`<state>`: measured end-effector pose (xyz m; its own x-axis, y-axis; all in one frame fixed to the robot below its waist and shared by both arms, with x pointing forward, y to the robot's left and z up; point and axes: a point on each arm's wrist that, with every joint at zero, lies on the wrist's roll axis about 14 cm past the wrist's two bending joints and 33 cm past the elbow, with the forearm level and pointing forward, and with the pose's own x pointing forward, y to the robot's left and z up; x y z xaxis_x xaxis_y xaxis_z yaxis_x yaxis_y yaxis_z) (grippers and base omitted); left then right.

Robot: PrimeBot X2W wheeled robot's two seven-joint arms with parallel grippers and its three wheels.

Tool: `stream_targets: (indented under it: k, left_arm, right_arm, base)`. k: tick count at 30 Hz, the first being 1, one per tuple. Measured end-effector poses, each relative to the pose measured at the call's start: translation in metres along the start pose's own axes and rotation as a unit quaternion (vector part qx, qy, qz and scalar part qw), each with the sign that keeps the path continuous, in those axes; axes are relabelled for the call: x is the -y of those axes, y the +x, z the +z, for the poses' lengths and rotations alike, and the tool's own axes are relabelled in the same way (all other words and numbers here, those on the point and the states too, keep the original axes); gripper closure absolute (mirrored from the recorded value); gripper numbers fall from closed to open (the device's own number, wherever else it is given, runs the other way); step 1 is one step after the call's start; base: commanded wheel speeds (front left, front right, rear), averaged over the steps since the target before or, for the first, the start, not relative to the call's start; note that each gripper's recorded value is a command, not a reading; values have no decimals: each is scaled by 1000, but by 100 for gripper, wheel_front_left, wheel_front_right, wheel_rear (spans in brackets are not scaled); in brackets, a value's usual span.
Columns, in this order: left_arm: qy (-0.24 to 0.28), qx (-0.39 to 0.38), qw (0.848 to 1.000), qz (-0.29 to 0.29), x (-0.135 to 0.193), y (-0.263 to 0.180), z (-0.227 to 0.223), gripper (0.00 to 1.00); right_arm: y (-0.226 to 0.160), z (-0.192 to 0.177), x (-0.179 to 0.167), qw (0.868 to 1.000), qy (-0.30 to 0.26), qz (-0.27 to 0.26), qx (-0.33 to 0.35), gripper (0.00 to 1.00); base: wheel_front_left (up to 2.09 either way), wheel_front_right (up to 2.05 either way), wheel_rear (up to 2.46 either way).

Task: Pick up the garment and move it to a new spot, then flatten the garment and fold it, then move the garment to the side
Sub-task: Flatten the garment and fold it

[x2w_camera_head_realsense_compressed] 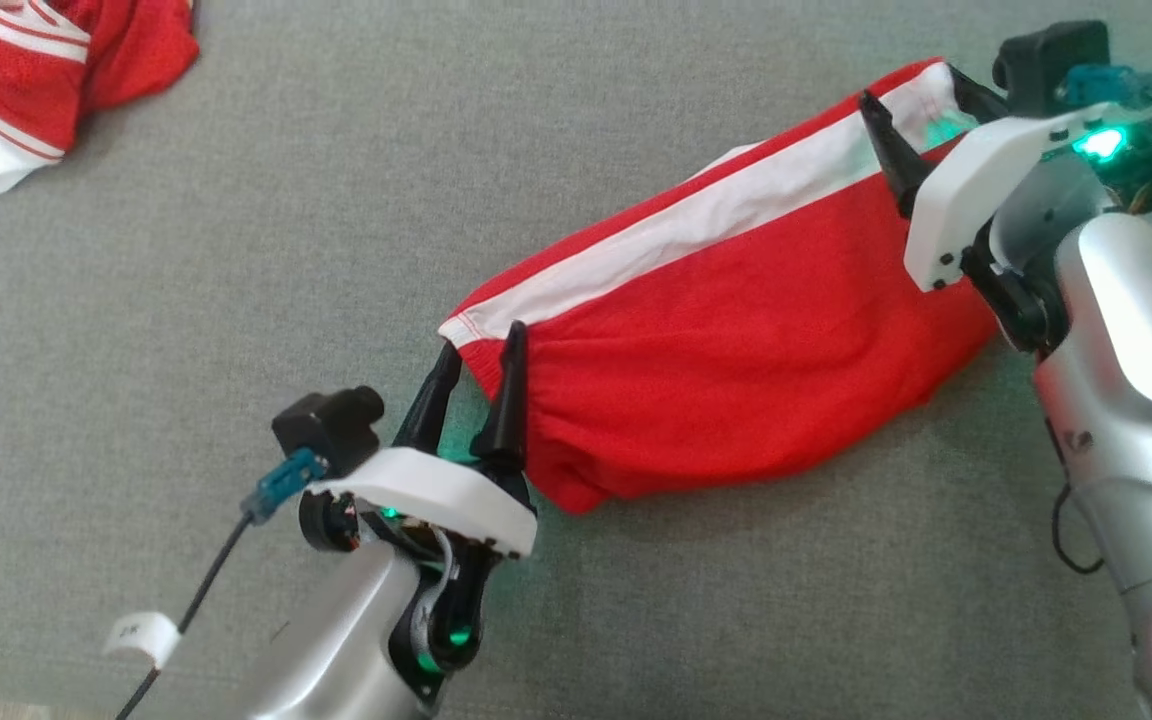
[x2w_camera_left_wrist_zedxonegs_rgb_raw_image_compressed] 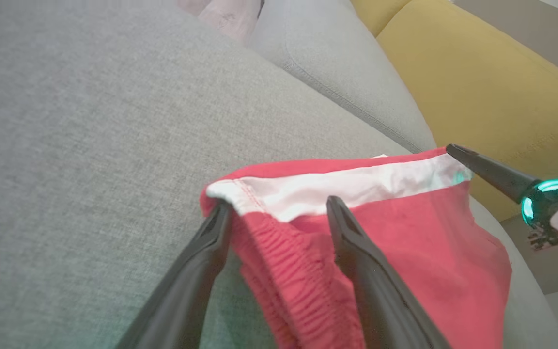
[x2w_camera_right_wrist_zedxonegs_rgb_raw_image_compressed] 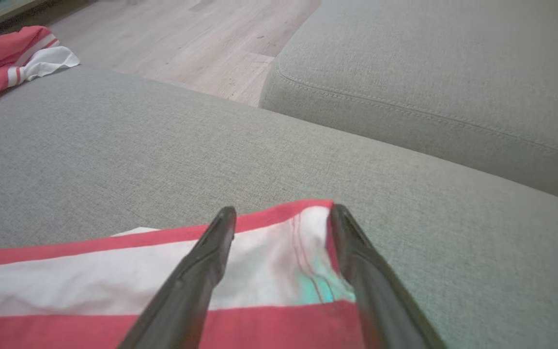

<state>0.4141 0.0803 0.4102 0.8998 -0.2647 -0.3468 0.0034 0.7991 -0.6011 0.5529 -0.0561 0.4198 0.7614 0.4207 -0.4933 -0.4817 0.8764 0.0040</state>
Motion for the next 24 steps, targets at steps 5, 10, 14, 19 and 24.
stream_targets:
  k: [5, 10, 14, 19, 24]
  left_arm:
    - [38, 8, 999, -12, 7, -14, 3, 0]
    - [70, 9, 998, 4, -4, -40, 1, 0]
    - [83, 23, 996, 22, -13, -62, 5, 0]
    - [104, 57, 991, 58, -32, -88, 21, 0]
    - [119, 96, 983, 99, -55, -105, 48, 0]
  right_arm:
    - [-13, 2, 9, 1000, -21, -11, -1, 0]
    - [-30, 12, 18, 999, -27, -20, 4, 0]
    - [-47, 6, 22, 999, -25, -27, -12, 0]
    - [-63, -42, 23, 995, 0, -28, -93, 0]
    - [-65, -69, 21, 989, 17, -23, -144, 0]
  base:
    - [0, 0, 0]
    - [0, 0, 0]
    - [0, 0, 0]
    - [0, 0, 0]
    - [0, 0, 0]
